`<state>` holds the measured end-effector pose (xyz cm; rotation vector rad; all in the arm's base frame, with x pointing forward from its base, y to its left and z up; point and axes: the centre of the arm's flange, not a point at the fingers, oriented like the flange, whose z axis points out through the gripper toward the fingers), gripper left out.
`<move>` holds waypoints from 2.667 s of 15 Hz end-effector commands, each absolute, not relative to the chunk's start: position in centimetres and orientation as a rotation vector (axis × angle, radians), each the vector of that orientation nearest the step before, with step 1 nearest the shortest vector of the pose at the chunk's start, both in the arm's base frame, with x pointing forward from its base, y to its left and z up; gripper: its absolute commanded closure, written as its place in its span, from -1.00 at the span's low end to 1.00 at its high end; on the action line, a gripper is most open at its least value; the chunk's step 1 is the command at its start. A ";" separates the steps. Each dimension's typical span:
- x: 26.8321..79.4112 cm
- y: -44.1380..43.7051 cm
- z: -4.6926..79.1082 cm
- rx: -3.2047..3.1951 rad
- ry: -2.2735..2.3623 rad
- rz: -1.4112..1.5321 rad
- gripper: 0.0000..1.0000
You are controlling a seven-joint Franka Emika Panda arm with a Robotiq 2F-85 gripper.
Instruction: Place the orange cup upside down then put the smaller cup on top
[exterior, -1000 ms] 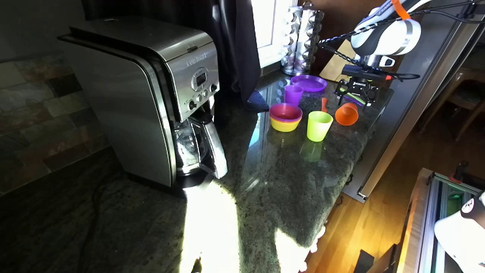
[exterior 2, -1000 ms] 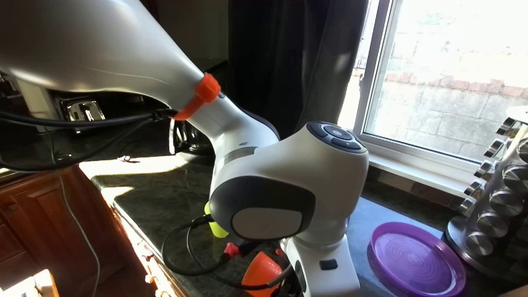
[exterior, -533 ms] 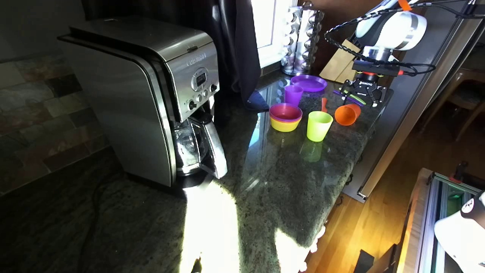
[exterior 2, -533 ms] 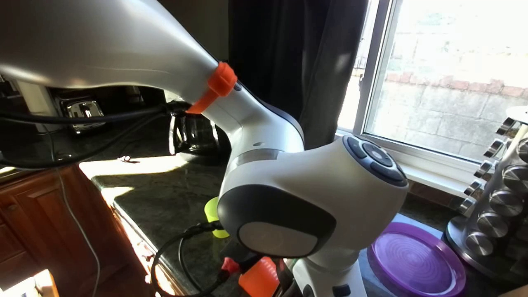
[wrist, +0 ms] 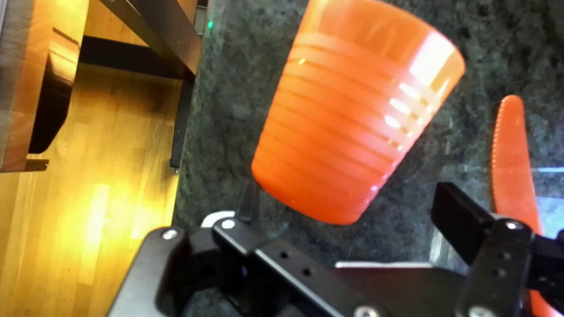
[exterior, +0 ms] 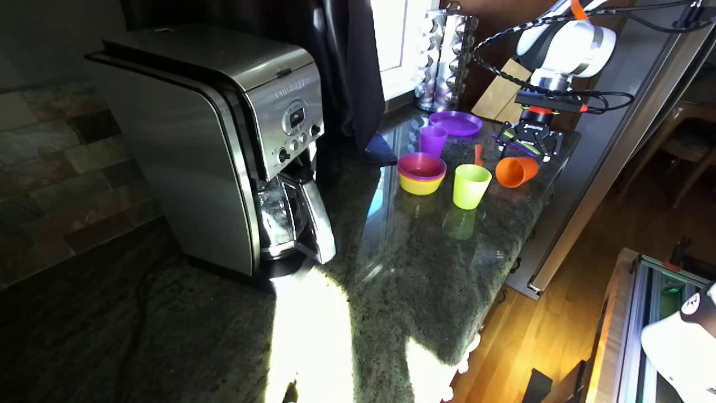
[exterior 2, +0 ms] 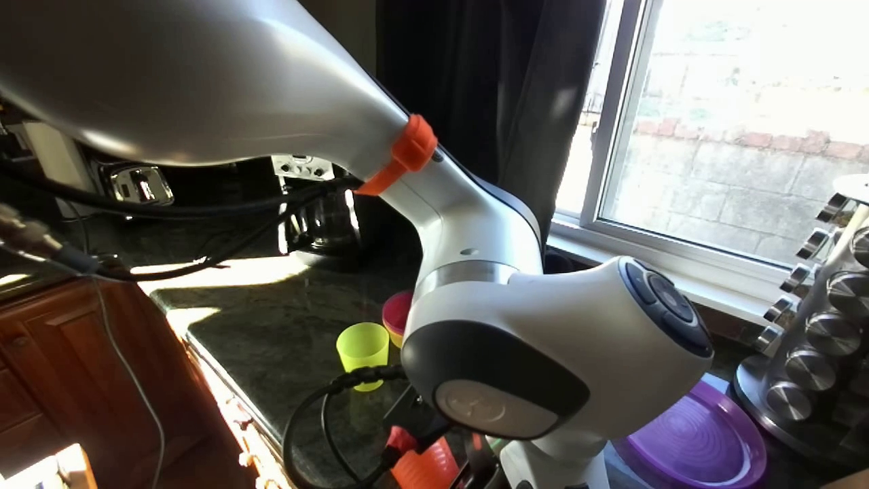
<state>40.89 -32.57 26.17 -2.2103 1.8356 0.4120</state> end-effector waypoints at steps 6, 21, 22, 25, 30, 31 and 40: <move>42.3 -33.5 24.5 -1.968 1.866 0.502 -1.00; 40.8 -33.9 25.3 -1.550 2.007 0.559 -1.00; 40.8 -33.8 25.3 -1.536 2.015 0.560 -1.00; 40.7 -33.9 25.3 -1.517 2.029 0.563 -1.00; 40.8 -34.0 25.3 -1.574 2.022 0.582 -0.83; 40.8 -34.0 25.3 -1.570 2.025 0.579 -0.48; 41.0 -34.5 25.4 -1.588 2.037 0.568 -0.06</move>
